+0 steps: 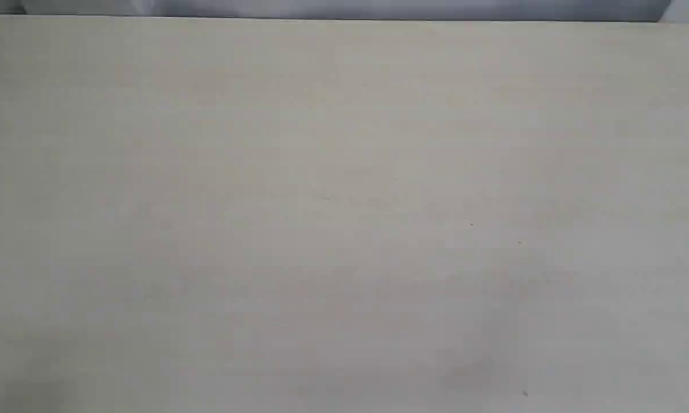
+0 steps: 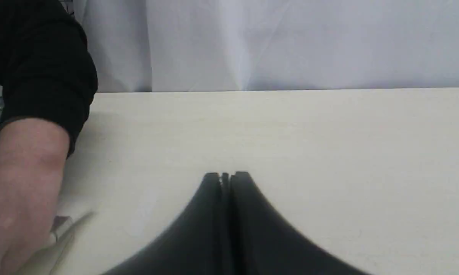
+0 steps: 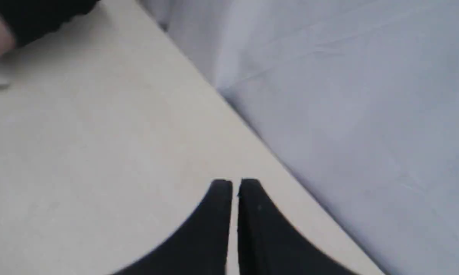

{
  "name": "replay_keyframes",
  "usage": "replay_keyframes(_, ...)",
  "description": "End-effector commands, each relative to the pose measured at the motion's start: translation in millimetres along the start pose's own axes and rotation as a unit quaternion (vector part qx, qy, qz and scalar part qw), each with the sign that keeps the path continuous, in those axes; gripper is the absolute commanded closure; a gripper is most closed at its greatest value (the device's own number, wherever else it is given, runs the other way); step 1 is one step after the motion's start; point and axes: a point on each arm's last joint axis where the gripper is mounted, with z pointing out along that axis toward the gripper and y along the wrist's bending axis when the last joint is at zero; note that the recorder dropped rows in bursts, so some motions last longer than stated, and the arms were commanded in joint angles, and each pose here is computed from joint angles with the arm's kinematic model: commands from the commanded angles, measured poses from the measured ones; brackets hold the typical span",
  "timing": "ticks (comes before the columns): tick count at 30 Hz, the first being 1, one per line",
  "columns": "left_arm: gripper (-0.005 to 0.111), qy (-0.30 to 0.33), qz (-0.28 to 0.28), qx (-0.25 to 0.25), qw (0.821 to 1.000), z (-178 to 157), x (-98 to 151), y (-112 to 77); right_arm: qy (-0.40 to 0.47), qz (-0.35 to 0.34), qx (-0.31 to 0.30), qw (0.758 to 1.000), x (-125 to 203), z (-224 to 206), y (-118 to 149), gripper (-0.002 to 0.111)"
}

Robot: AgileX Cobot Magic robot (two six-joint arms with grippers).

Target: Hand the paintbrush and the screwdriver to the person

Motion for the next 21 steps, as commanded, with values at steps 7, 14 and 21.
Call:
replay_keyframes(7,0.107,-0.003,-0.001,0.004,1.000,0,0,-0.5,-0.050,0.113,0.090,0.988,20,-100,-62,0.104)
replay_keyframes(14,0.107,-0.003,-0.001,0.004,1.000,0,0,-0.5,-0.041,0.099,0.132,0.985,60,-148,-83,0.104)
replay_keyframes(21,0.107,-0.003,-0.001,0.004,1.000,0,0,-0.5,-0.043,0.101,0.156,0.982,127,-178,-82,0.104)
